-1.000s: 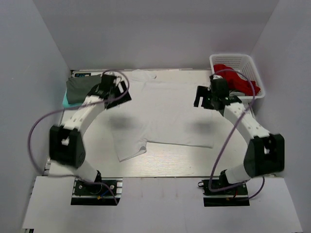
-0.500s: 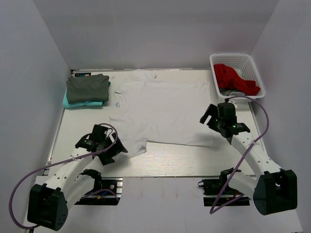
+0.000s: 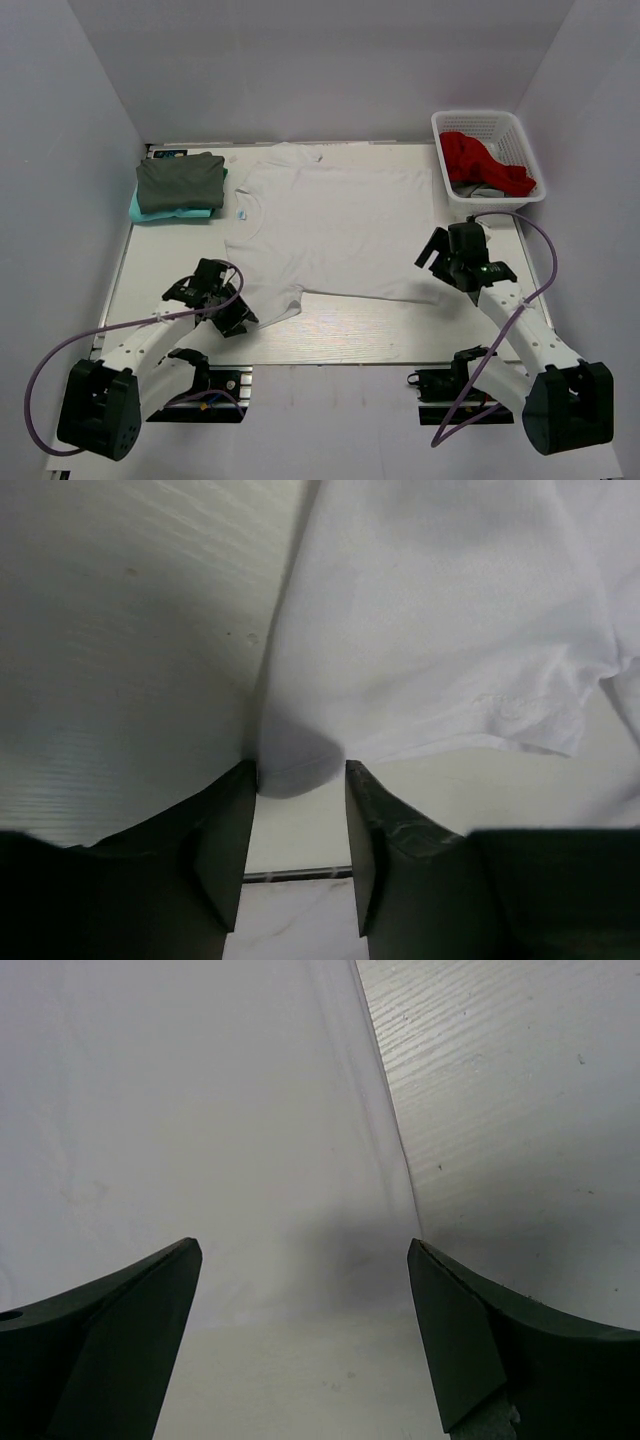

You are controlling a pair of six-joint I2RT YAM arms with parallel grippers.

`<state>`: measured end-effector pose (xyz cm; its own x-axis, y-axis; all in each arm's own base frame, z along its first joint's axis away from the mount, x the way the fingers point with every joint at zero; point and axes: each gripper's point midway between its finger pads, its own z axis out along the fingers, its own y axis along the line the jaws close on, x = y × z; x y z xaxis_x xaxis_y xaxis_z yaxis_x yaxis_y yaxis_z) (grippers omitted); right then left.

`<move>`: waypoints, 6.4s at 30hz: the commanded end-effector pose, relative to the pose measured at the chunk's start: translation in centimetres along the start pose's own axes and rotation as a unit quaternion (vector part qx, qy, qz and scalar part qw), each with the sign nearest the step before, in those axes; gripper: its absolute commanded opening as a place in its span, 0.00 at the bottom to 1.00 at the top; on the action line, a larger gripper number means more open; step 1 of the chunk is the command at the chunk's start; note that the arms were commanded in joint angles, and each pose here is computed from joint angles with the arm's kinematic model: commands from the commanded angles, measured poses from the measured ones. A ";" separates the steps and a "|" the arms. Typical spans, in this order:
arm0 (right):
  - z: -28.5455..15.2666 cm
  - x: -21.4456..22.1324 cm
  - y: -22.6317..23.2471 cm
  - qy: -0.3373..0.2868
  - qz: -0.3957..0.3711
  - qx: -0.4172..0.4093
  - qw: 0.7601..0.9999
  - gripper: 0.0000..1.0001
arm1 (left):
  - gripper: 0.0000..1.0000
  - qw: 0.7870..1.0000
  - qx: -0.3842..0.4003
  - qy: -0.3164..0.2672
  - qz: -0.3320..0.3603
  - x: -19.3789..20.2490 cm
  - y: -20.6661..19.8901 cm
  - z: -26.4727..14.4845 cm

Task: Fold and stack the t-shirts
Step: Grap the side of the flattened tshirt closest away from the robot with both arms, then fold the flattened tshirt in 1/3 of the way, then grap the side of the flattened tshirt furthest away from the robot with both arms

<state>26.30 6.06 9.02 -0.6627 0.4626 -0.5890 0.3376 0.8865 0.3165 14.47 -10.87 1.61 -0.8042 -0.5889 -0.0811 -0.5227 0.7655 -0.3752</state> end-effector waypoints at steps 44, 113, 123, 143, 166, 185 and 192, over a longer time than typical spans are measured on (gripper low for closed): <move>-2.0 10.7 -6.7 0.173 0.017 0.103 0.979 0.00 | 0.00 0.998 -0.004 0.055 -0.008 3.3 1.0 -3.9; 7.4 -8.7 0.9 0.079 -0.039 0.194 0.977 0.87 | 1.00 0.955 -0.014 -0.238 0.175 -28.9 -24.9 0.0; 5.8 -4.1 6.5 0.090 -0.063 -0.020 0.994 0.90 | 1.00 0.966 0.045 -0.192 0.169 -22.1 -21.4 1.0; 4.8 9.6 -3.4 0.223 -0.046 0.074 0.971 0.90 | 1.00 0.990 -0.114 -0.061 0.049 -7.9 -2.3 3.0; -0.5 -6.3 8.0 -0.032 -0.086 -0.107 0.990 0.90 | 1.00 0.947 -0.019 -0.302 0.112 -23.8 -17.7 -6.9; 6.4 -10.5 6.5 -0.059 -0.087 0.027 0.994 0.90 | 0.68 0.955 -0.106 -0.231 0.150 -31.9 -19.8 6.2; 7.9 -9.5 6.5 -0.034 -0.090 0.032 0.995 0.90 | 0.67 0.954 -0.125 -0.227 0.150 -31.4 -18.0 8.1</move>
<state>38.57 7.64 9.71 -0.7040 0.2925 -0.6471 0.2591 0.9542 0.1495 51.19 -8.19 2.32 -0.7689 -0.3397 -0.5417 -0.3890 0.9209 -0.0253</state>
